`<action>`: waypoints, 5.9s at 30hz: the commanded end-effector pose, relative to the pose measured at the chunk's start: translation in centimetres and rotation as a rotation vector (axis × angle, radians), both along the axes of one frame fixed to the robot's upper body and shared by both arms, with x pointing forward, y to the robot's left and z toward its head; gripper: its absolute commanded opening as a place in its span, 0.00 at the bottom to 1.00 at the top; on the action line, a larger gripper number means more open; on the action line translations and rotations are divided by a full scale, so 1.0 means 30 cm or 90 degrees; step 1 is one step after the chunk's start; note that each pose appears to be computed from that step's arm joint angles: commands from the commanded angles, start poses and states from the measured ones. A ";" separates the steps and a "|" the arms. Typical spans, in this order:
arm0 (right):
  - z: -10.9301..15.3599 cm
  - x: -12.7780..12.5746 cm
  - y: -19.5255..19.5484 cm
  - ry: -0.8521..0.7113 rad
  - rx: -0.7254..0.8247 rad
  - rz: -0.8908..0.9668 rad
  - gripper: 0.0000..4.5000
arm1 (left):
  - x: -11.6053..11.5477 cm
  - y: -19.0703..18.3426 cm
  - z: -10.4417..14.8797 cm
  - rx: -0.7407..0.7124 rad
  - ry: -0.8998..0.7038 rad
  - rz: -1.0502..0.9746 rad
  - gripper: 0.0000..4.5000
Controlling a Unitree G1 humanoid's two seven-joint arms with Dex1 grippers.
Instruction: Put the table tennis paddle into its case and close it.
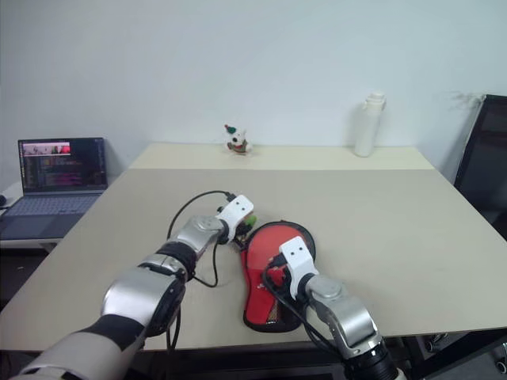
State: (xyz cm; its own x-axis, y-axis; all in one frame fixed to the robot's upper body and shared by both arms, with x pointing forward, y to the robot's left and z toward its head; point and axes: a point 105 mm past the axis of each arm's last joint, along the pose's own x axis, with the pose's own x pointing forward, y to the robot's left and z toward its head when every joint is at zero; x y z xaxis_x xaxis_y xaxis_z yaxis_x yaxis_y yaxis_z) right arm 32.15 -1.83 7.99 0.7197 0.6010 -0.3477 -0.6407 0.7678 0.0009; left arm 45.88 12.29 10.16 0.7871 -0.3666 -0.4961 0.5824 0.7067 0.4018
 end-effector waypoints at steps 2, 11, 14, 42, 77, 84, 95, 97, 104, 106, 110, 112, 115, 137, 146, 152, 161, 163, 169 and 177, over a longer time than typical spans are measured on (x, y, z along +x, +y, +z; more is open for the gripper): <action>-0.113 -0.054 0.010 0.082 -0.029 0.010 1.00 | 0.032 -0.059 0.087 -0.005 -0.079 -0.010 0.01; -0.145 -0.093 0.005 0.106 -0.030 0.003 1.00 | 0.046 -0.145 0.141 0.083 -0.169 -0.054 0.01; -0.151 -0.107 0.007 0.114 -0.027 0.002 1.00 | 0.047 -0.192 0.167 0.109 -0.203 -0.075 0.01; -0.174 -0.178 0.021 0.148 -0.014 -0.004 1.00 | -0.065 -0.623 0.341 0.312 -0.489 -0.344 0.01; -0.070 -0.113 -0.008 0.109 0.039 0.014 1.00 | -0.091 -0.585 0.352 0.056 -0.357 -0.379 0.99; 0.153 -0.161 -0.010 0.076 0.189 0.087 1.00 | -0.043 -0.316 0.372 -0.082 -0.279 -0.329 0.99; 0.316 -0.208 -0.131 0.042 0.245 0.157 1.00 | -0.119 -0.103 0.213 -0.197 -0.147 -0.365 0.99; 0.333 -0.168 -0.163 0.030 0.256 0.122 1.00 | -0.133 -0.105 0.199 -0.212 -0.133 -0.376 0.99; 0.410 -0.074 -0.272 -0.015 0.243 0.077 1.00 | -0.170 -0.145 0.154 -0.204 -0.094 -0.424 0.99; 0.420 -0.032 -0.306 -0.031 0.221 0.052 1.00 | -0.166 -0.152 0.133 -0.191 -0.079 -0.416 0.99; 0.392 0.166 -0.385 -0.053 0.169 -0.109 1.00 | -0.192 -0.166 0.015 -0.127 -0.020 -0.423 0.99; 0.374 0.221 -0.387 -0.054 0.161 -0.136 1.00 | -0.193 -0.170 0.003 -0.131 -0.014 -0.417 0.99; 0.337 0.294 -0.370 -0.049 0.150 -0.153 1.00 | -0.198 -0.175 -0.010 -0.136 -0.007 -0.415 0.99; 0.070 0.476 -0.280 0.015 0.045 -0.254 0.79 | -0.222 -0.134 -0.035 -0.124 -0.005 -0.408 1.00; 0.078 0.474 -0.237 0.014 0.048 -0.234 0.14 | -0.229 -0.198 -0.057 -0.103 0.010 -0.439 1.00; 0.136 0.495 -0.277 -0.026 0.039 -0.247 0.00 | -0.245 -0.211 -0.104 -0.091 0.051 -0.451 1.00; 0.186 0.466 -0.455 -0.053 0.013 -0.255 0.00 | -0.252 -0.196 -0.144 -0.086 0.076 -0.436 1.00; 0.186 0.436 -0.476 -0.057 -0.006 -0.246 0.00 | -0.253 -0.199 -0.148 -0.086 0.078 -0.436 1.00; 0.162 0.211 -0.557 -0.012 -0.055 -0.198 0.00 | -0.257 -0.205 -0.161 -0.086 0.085 -0.433 1.00; 0.130 -0.125 -0.469 0.104 -0.059 -0.043 0.00 | -0.255 -0.228 -0.162 -0.084 0.084 -0.436 1.00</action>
